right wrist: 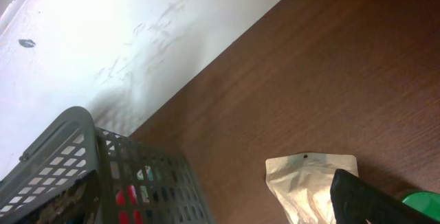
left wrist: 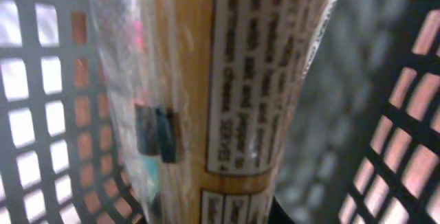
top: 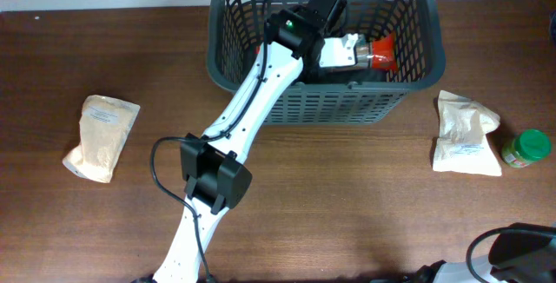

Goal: Pack container
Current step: 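Place the snack bar pack into the basket beside the tissues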

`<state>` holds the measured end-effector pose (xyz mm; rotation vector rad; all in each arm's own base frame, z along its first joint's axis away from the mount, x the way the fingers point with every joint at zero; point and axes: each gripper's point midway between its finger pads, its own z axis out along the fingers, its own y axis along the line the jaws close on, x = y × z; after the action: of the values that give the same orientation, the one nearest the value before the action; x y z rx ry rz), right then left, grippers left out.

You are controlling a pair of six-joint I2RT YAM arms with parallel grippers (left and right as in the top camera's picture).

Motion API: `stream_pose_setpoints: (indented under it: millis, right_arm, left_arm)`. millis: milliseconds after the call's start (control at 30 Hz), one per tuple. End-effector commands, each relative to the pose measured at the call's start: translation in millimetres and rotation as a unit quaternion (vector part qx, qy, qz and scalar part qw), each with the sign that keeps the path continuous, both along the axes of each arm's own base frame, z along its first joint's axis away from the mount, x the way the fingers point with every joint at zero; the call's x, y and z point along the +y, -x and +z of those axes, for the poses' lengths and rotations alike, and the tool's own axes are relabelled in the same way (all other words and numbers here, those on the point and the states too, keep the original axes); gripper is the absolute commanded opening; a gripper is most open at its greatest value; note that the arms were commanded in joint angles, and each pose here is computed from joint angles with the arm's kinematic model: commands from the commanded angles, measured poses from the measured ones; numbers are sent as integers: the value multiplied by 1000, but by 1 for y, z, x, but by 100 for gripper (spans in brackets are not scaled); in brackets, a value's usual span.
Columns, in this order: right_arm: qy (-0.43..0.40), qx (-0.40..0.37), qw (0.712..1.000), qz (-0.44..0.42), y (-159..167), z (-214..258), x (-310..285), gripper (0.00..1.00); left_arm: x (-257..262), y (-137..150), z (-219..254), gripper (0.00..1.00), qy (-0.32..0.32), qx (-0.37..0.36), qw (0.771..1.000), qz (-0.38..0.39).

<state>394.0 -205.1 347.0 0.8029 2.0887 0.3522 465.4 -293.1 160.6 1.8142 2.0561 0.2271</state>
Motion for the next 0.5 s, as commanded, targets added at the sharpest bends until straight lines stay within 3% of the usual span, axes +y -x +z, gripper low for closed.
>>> stream_pose_setpoints:
  millis: [0,133,200,267,300,333,467]
  right_arm:
    - [1,-9,1000,0,1,7,1,99]
    - [1,-9,1000,0,1,7,1,99]
    - [1,-9,1000,0,1,7,1,99]
    - [1,-9,1000,0,1,7,1,99]
    - [1,-9,1000,0,1,7,1,99]
    - [1,-9,1000,0,1,7,1,99]
    - [1,-9,1000,0,1,7,1,99]
  left_arm:
    - [3,9,38,2,35,-12,999,33]
    - [7,21,30,3,29,19,999,29]
    - [8,20,29,30,28,20,999,30]
    - [9,18,30,43,33,19,998,40]
    - [9,16,31,55,42,17,997,56]
    - [10,10,33,75,57,14,995,82]
    - [29,-2,62,84,118,-1,974,192]
